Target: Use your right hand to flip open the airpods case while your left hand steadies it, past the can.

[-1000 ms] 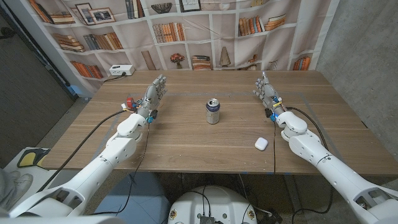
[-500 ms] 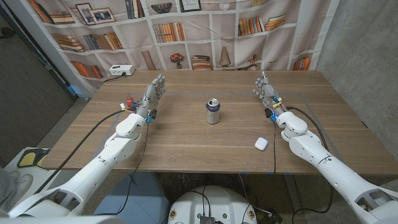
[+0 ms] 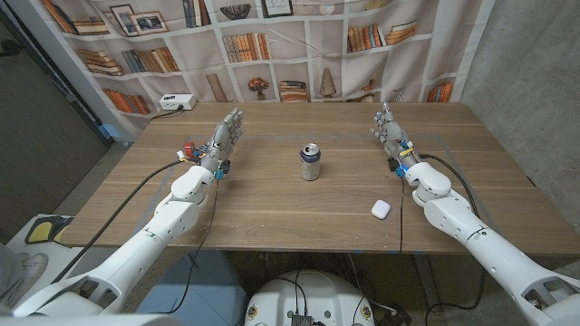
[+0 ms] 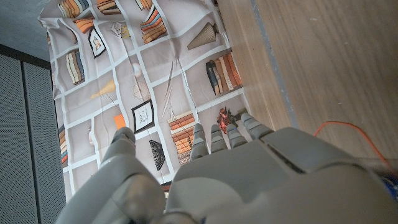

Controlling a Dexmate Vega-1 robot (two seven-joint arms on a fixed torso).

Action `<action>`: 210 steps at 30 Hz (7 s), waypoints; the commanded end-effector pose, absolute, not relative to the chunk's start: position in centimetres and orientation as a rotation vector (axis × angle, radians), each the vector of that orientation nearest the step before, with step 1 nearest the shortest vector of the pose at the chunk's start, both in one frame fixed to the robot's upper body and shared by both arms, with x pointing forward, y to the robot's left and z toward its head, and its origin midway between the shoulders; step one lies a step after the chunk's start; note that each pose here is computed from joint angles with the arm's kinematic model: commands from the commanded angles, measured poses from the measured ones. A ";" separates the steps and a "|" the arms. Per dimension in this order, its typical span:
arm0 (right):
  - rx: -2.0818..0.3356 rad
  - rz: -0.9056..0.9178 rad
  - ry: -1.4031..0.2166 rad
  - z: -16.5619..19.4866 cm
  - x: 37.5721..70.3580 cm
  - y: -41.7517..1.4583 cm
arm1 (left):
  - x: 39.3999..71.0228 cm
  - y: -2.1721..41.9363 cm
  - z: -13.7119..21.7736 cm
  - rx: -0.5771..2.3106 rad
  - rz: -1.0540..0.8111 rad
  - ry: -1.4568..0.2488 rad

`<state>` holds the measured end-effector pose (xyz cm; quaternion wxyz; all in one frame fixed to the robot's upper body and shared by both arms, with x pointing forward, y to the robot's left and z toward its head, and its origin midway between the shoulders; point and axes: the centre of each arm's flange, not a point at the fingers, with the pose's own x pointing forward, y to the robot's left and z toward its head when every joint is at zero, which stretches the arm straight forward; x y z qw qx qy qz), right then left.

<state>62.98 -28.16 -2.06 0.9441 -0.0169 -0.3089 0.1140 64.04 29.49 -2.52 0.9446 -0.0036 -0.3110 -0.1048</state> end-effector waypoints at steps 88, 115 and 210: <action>-0.456 0.131 -0.628 -3.0 54.6 -29.3 | 62.0 30.2 -2.9 -0.051 -0.223 -0.694; -0.532 0.128 -0.607 -4.2 53.0 -30.4 | 61.7 28.7 -3.2 -0.057 -0.226 -0.692; -0.870 0.031 -0.547 -7.6 47.8 -30.7 | 63.6 29.4 -4.2 -0.041 -0.213 -0.667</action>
